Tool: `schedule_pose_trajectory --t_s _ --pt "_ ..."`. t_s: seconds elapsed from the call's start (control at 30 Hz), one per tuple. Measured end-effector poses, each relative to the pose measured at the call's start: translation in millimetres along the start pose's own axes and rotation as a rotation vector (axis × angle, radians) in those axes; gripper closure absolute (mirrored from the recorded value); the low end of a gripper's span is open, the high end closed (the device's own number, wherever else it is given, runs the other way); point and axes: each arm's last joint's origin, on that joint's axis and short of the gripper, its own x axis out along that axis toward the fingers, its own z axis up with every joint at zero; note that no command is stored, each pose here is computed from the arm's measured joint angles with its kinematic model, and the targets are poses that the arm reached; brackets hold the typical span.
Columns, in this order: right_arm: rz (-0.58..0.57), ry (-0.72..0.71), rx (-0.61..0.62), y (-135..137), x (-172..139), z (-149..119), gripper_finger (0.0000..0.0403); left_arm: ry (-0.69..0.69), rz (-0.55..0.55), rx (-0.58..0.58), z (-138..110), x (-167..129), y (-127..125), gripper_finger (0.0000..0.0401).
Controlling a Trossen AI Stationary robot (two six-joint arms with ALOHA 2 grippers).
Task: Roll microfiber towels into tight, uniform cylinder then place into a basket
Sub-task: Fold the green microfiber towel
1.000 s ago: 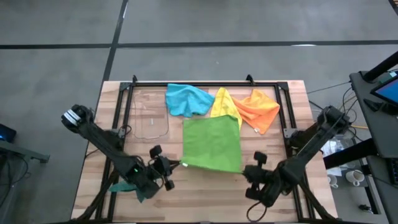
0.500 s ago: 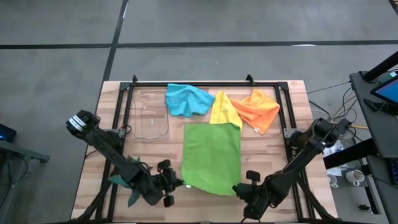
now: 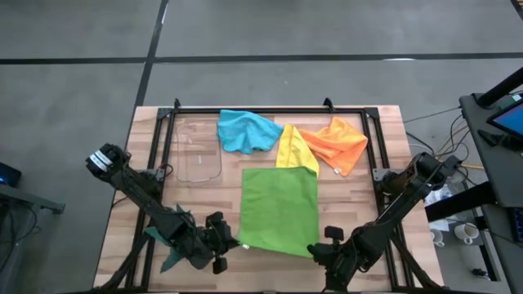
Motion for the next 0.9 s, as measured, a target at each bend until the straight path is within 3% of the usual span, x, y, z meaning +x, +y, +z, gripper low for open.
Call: schedule_pose_trajectory --t_s 0.4,0.67,0.9 --pt "-0.316 -0.019 0.073 -61.1 4.3 33.6 0.0394 -0.113 0.361 0.05 15.4 14.6 41.9 0.0401" --pt "-0.44 0.044 0.099 -102.9 6.6 53.1 0.0394 -0.092 0.48 0.026 11.6 29.8 77.3 0.0401" --pt "-0.584 0.075 0.161 -133.7 7.3 56.8 0.0394 -0.139 0.567 0.019 17.9 35.4 91.4 0.0401"
